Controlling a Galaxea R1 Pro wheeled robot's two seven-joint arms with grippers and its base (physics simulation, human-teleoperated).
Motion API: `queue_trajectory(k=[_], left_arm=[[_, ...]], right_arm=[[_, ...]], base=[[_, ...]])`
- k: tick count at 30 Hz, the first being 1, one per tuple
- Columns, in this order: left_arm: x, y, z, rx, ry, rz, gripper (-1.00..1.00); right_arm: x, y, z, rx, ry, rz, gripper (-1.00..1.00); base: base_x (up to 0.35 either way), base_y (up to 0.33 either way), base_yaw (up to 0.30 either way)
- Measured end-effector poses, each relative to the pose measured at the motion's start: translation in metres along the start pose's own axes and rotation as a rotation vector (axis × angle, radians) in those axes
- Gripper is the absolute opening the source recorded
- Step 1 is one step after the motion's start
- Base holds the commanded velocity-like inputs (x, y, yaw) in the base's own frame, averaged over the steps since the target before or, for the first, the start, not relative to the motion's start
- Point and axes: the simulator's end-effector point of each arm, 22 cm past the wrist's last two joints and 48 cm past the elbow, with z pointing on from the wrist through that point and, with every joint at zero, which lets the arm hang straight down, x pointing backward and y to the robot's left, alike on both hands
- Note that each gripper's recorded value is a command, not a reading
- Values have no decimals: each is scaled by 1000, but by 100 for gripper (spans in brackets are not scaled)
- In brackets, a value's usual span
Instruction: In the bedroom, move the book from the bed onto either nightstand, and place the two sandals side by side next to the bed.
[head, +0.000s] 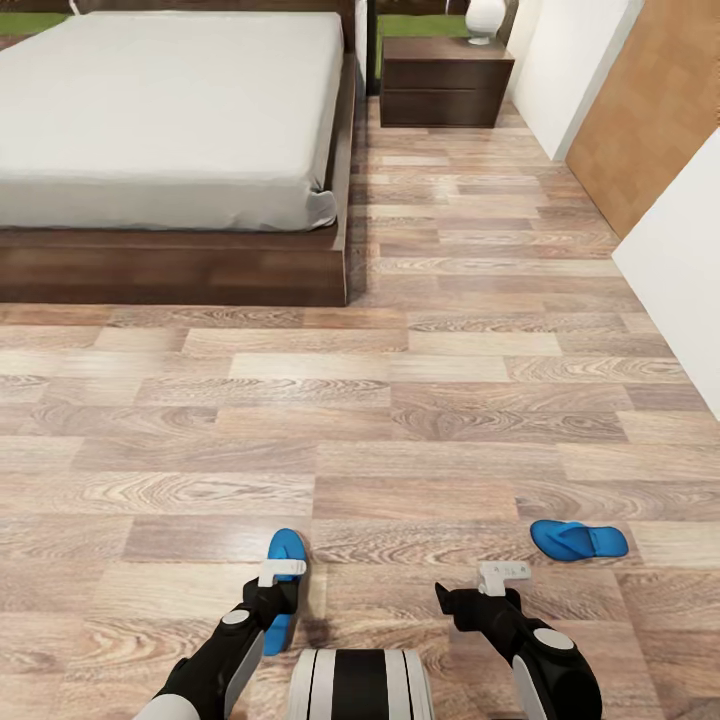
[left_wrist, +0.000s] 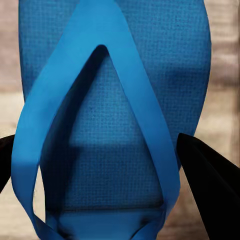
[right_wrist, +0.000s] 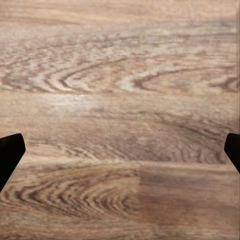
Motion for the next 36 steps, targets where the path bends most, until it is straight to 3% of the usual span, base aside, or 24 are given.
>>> queue_trajectory(k=[36], left_arm=[[-66, -3, -39, -2, -122, 16, -100]], right_arm=[[-52, 2, -45, 6, -148, -21, 100]], base=[[0, 0, 0]])
